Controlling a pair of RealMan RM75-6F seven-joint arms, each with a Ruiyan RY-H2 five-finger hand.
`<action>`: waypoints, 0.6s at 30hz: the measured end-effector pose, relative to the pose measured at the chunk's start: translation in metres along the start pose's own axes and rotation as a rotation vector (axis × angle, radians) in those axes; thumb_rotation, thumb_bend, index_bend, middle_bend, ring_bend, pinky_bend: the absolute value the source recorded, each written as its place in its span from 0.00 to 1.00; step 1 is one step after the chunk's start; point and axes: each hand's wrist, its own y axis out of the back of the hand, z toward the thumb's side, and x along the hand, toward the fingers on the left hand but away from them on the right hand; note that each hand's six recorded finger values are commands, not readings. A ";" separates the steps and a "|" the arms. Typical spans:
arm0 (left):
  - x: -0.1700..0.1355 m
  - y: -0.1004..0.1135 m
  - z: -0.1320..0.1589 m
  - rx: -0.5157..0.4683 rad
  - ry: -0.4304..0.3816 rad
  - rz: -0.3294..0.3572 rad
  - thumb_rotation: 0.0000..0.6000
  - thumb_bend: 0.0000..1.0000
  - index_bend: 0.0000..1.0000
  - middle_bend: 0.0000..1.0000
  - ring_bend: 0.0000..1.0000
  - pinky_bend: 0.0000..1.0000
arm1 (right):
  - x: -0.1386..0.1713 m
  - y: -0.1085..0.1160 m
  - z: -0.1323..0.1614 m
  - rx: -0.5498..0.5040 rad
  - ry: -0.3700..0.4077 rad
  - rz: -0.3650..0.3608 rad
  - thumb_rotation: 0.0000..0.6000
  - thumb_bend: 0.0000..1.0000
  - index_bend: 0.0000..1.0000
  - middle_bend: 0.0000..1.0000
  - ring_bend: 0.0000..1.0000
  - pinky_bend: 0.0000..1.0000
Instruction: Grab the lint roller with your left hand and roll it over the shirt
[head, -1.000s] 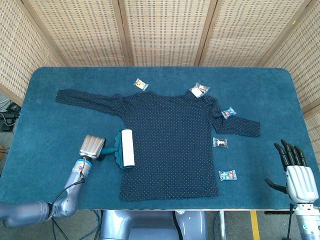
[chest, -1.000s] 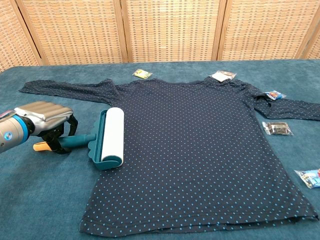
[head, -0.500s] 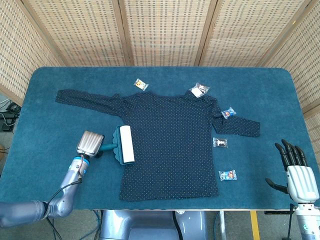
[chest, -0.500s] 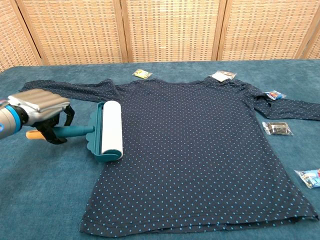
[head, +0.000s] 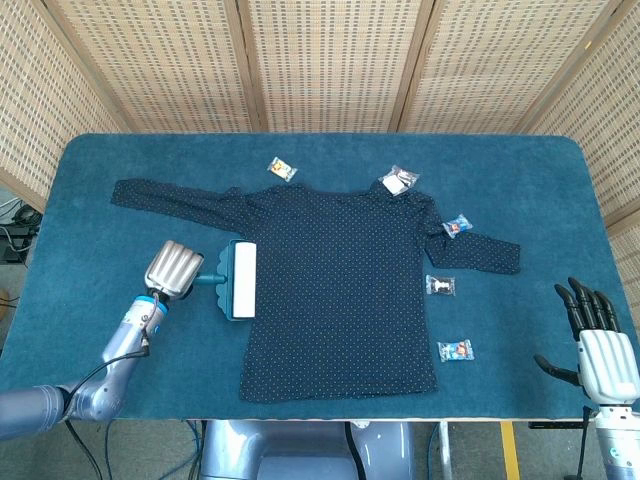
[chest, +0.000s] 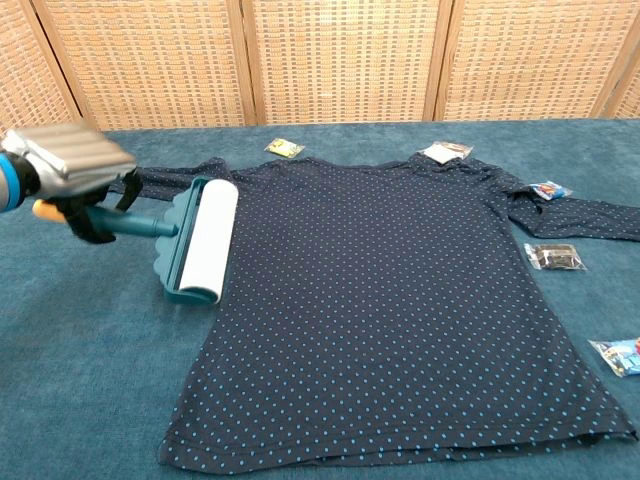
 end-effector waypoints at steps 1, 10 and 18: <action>0.002 0.003 0.001 0.003 -0.005 0.004 1.00 0.88 0.90 0.89 0.81 0.74 | -0.001 0.000 -0.001 0.001 -0.002 0.001 1.00 0.09 0.00 0.00 0.00 0.00; 0.019 0.017 0.011 -0.026 -0.013 -0.007 1.00 0.89 0.90 0.89 0.81 0.74 | -0.003 -0.005 -0.005 0.010 -0.019 0.017 1.00 0.09 0.00 0.00 0.00 0.00; 0.039 0.024 0.036 -0.055 -0.065 -0.087 1.00 0.89 0.90 0.89 0.81 0.74 | -0.006 -0.009 -0.009 0.011 -0.031 0.030 1.00 0.09 0.00 0.00 0.00 0.00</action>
